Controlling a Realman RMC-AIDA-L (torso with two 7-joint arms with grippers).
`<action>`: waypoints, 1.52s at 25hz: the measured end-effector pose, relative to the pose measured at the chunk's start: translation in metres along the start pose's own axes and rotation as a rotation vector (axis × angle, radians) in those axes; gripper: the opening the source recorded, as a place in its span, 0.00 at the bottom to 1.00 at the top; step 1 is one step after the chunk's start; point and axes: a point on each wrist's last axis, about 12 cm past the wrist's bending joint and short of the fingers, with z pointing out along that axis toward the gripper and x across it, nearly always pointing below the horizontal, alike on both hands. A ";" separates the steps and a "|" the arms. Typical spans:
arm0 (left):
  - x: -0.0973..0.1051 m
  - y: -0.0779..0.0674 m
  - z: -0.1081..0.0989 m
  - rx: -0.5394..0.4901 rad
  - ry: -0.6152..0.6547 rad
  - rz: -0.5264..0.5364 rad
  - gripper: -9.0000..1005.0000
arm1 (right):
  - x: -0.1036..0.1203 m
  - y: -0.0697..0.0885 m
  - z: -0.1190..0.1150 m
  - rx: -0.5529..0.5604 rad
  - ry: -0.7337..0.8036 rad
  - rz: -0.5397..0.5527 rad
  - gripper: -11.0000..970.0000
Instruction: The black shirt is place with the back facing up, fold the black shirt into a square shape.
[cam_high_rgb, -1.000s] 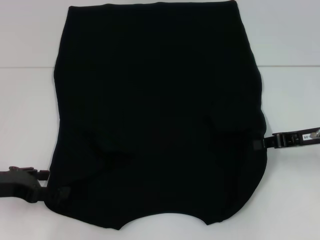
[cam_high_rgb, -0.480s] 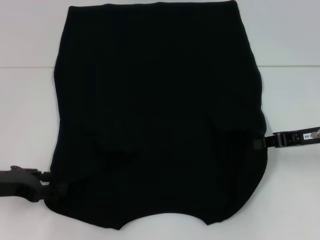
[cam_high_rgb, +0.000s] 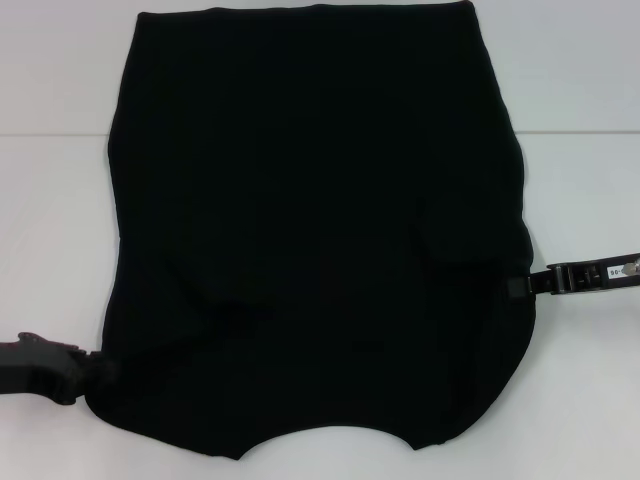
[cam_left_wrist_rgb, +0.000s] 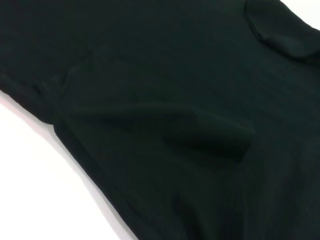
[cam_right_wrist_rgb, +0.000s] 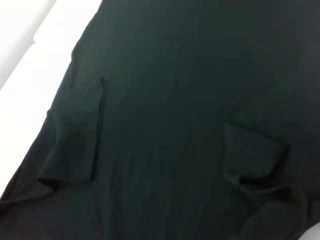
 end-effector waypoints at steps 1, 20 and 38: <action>0.000 0.000 0.000 0.000 0.000 0.000 0.34 | 0.000 0.000 0.000 0.000 0.000 -0.002 0.05; -0.008 0.003 -0.012 -0.006 -0.034 0.008 0.03 | 0.040 -0.011 -0.017 -0.067 -0.007 0.032 0.05; 0.005 -0.002 -0.033 0.048 -0.026 -0.049 0.03 | 0.101 -0.028 -0.057 -0.097 0.016 0.069 0.05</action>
